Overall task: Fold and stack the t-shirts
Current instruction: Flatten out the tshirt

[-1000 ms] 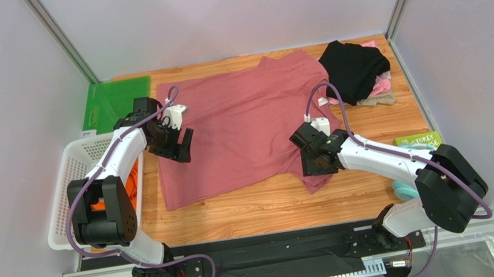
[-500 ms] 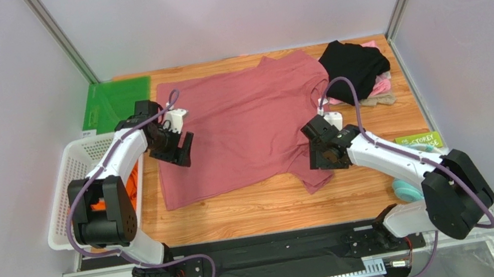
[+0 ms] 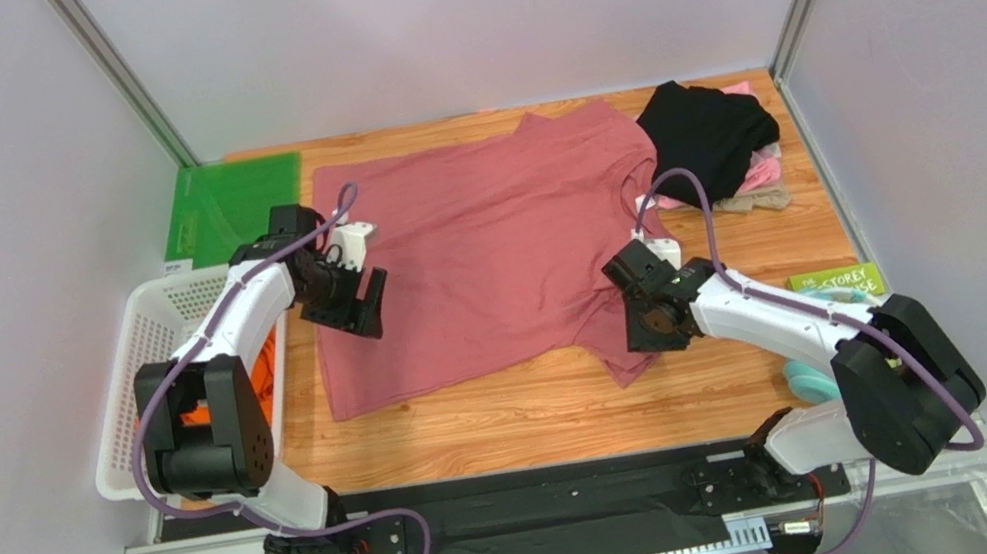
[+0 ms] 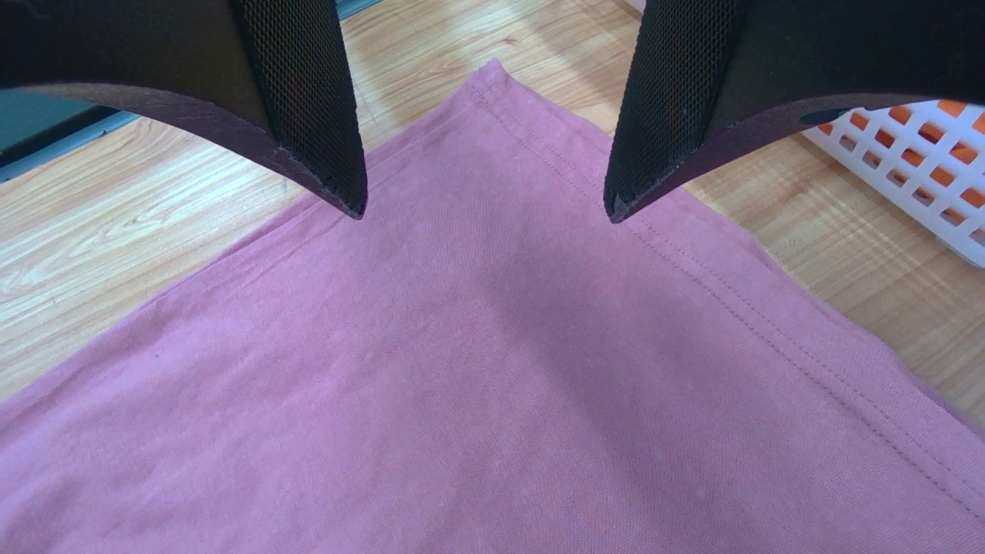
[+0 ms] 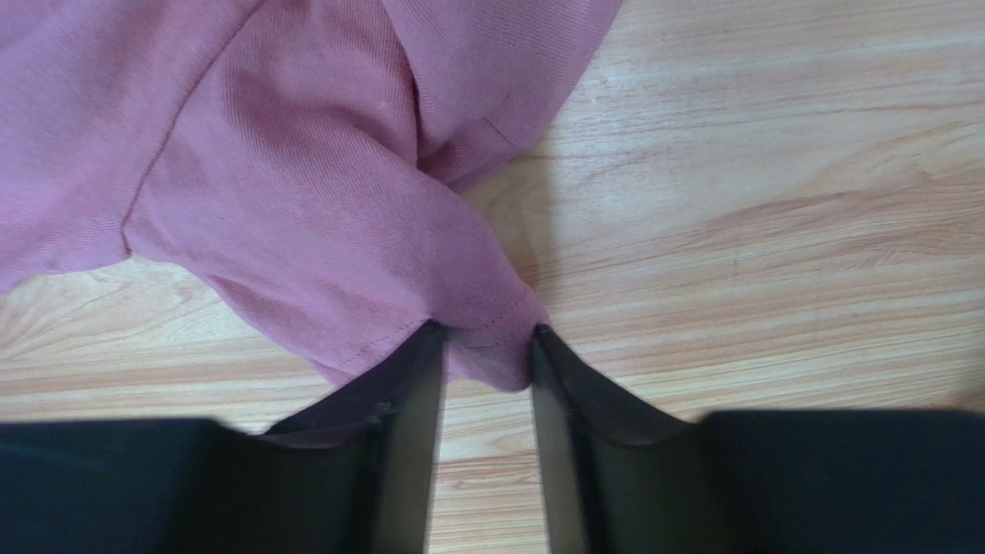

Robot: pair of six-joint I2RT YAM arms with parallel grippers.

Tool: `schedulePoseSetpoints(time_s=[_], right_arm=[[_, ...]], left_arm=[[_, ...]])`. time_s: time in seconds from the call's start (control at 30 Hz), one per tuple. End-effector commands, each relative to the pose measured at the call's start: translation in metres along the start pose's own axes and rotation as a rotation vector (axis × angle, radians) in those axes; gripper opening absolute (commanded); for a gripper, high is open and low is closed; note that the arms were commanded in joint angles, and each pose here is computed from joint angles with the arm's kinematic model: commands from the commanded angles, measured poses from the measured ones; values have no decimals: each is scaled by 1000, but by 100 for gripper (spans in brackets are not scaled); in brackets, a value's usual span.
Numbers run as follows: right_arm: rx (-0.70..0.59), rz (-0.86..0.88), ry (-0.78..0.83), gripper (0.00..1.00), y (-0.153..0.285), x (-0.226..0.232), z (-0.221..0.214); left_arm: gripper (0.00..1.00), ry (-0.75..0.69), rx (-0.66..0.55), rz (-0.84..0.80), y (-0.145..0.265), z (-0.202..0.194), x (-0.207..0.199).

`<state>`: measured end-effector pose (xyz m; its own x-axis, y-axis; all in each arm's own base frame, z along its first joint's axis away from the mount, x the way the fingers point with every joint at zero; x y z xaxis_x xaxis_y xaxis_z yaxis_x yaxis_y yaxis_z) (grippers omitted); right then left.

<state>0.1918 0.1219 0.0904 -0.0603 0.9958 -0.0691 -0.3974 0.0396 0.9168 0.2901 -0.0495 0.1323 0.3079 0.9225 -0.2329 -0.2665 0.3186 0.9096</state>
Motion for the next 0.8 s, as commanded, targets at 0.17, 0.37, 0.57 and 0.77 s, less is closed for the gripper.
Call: schedulePoseSetpoints(time_s=[0.17, 0.37, 0.57, 0.77], right_arm=[[-39, 80, -4, 0, 11, 10, 11], [9, 195, 33, 0, 39, 23, -8], [103, 374, 125, 6, 67, 58, -46], [144, 347, 180, 76, 69, 63, -53]], left_arm=[[79, 11, -11, -14, 4, -1, -4], [77, 16, 0, -20, -1, 1, -3], [77, 2, -11, -12, 1, 10, -2], [76, 0, -18, -18, 3, 14, -2]])
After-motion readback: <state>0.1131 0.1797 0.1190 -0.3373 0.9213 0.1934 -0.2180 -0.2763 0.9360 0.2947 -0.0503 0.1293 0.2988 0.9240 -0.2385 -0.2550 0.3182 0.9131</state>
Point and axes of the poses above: each gripper's point midway between its finger pads, its own y axis back along the fingers, its own x axis along the line the jaws close on, z = x × y, the point moved 6 cm from there along y, back along the fingers, and after that the axes turned 13 degrees about y, right-handed, at the moved point
